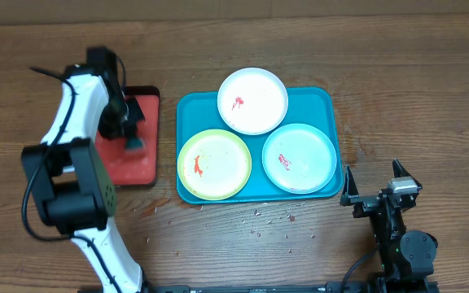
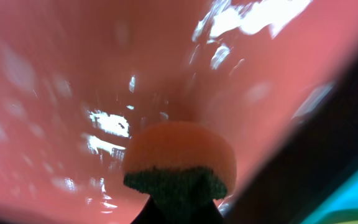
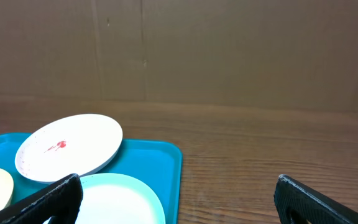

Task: Clean dirty plates on tray and stack at the side
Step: 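Lift the sponge and carry it onto the yellow plate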

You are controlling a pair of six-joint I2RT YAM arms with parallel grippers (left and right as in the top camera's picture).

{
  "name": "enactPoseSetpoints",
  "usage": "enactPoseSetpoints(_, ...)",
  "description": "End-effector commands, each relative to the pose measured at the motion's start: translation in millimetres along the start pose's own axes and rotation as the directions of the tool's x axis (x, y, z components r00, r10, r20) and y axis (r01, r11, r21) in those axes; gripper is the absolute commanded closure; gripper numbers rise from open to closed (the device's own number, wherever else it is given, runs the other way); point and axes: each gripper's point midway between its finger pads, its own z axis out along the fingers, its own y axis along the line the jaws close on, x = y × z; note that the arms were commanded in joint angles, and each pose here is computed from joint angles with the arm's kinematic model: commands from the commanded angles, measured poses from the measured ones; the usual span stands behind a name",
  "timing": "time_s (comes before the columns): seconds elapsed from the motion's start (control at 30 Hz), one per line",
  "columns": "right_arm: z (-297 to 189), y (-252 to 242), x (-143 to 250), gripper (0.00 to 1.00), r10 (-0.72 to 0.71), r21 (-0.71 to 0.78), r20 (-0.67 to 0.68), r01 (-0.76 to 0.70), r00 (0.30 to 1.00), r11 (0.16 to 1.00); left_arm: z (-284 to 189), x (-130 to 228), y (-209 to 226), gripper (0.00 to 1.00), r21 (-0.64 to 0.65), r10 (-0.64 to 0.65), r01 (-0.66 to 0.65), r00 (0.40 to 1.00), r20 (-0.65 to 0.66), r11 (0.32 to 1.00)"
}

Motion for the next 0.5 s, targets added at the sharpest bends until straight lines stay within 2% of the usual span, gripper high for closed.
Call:
enactPoseSetpoints(0.0,0.3,-1.8,2.0,0.0,0.003,0.01,0.003,-0.003,1.0,1.0,-50.0,-11.5,-7.3,0.96,0.062,-0.01,0.006,0.998,0.066,0.998)
enactPoseSetpoints(0.17,0.3,-1.8,2.0,0.0,0.003,0.01,0.003,-0.003,1.0,1.0,-150.3,-6.2,-38.0,0.96,0.22,0.025,-0.06,0.987,0.159,0.974)
enactPoseSetpoints(0.27,0.3,-1.8,2.0,0.0,0.003,0.01,0.003,-0.003,1.0,1.0,-201.1,8.1,-52.0,0.96,0.266,0.054,-0.119,0.97,0.239,0.957)
enactPoseSetpoints(0.33,0.3,-1.8,2.0,0.0,0.003,0.01,0.003,-0.003,1.0,1.0,-219.5,28.6,-51.9,0.96,0.235,0.087,-0.149,0.962,0.258,0.961)
enactPoseSetpoints(0.47,0.3,-1.8,2.0,0.0,0.003,0.01,0.003,-0.003,1.0,1.0,-226.9,74.2,-54.1,0.96,0.143,0.178,-0.213,0.958,0.225,0.967)
